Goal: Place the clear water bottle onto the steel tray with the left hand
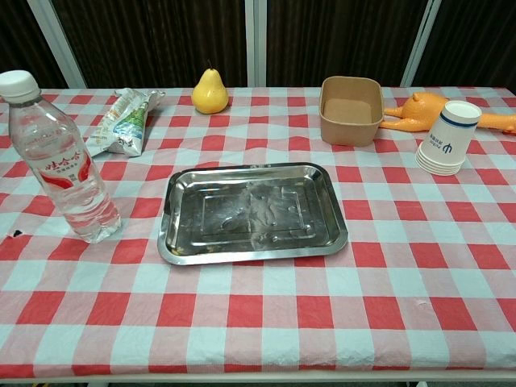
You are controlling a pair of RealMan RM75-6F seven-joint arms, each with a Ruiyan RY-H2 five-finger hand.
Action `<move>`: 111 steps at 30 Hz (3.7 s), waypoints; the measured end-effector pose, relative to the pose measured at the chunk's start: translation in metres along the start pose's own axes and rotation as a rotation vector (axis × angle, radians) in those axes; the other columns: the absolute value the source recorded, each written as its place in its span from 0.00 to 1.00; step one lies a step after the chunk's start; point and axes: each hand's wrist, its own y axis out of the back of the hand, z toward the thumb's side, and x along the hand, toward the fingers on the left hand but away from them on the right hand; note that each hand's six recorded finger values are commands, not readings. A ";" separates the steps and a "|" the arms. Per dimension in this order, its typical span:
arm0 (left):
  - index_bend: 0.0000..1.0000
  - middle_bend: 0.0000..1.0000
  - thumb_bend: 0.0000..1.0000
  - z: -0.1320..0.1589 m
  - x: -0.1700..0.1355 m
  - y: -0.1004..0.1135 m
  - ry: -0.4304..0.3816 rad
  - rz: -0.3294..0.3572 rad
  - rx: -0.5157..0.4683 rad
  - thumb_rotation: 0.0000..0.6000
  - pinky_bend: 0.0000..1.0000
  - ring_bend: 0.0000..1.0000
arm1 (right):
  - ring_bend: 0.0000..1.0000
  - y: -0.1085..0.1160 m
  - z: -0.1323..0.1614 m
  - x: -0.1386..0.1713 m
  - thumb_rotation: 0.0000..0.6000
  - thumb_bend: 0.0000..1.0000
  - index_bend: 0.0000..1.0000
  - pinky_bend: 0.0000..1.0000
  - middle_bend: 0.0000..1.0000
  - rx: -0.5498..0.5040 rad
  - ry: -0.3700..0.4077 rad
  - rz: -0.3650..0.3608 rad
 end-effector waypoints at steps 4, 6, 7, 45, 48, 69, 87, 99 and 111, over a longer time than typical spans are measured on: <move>0.18 0.18 0.06 0.002 0.000 0.002 -0.004 0.006 -0.001 1.00 0.18 0.11 | 0.00 0.000 0.000 0.000 1.00 0.11 0.00 0.00 0.00 0.001 0.000 0.001; 0.18 0.18 0.06 0.001 0.001 0.002 -0.001 0.006 -0.003 1.00 0.18 0.11 | 0.00 0.000 0.000 0.000 1.00 0.11 0.00 0.00 0.00 0.000 0.000 0.002; 0.18 0.18 0.06 0.001 0.001 0.002 0.001 0.005 -0.004 1.00 0.18 0.11 | 0.00 0.000 0.000 0.000 1.00 0.11 0.00 0.00 0.00 -0.001 0.000 0.002; 0.12 0.17 0.00 0.121 0.022 -0.079 -0.107 -0.174 -0.966 1.00 0.17 0.11 | 0.00 -0.006 -0.012 0.001 1.00 0.11 0.00 0.00 0.00 0.013 -0.028 0.030; 0.12 0.17 0.00 0.133 0.023 -0.084 -0.118 -0.207 -0.971 1.00 0.17 0.11 | 0.00 -0.008 -0.013 0.001 1.00 0.11 0.00 0.00 0.00 0.012 -0.032 0.033; 0.25 0.33 0.01 0.180 0.071 -0.117 -0.098 -0.318 -1.032 1.00 0.26 0.22 | 0.00 -0.006 -0.022 0.001 1.00 0.11 0.00 0.00 0.00 0.004 -0.050 0.030; 0.60 0.65 0.21 0.160 0.072 -0.101 -0.067 -0.218 -1.084 1.00 0.51 0.50 | 0.00 -0.007 -0.021 0.001 1.00 0.11 0.00 0.00 0.00 0.005 -0.049 0.032; 0.61 0.66 0.21 0.200 0.126 -0.013 -0.296 -0.053 -1.056 1.00 0.52 0.51 | 0.00 -0.005 -0.021 0.000 1.00 0.11 0.00 0.00 0.00 -0.001 -0.052 0.025; 0.61 0.66 0.27 0.207 0.145 -0.020 -0.299 -0.133 -0.985 1.00 0.52 0.51 | 0.00 -0.003 -0.022 0.000 1.00 0.11 0.00 0.00 0.00 0.001 -0.054 0.019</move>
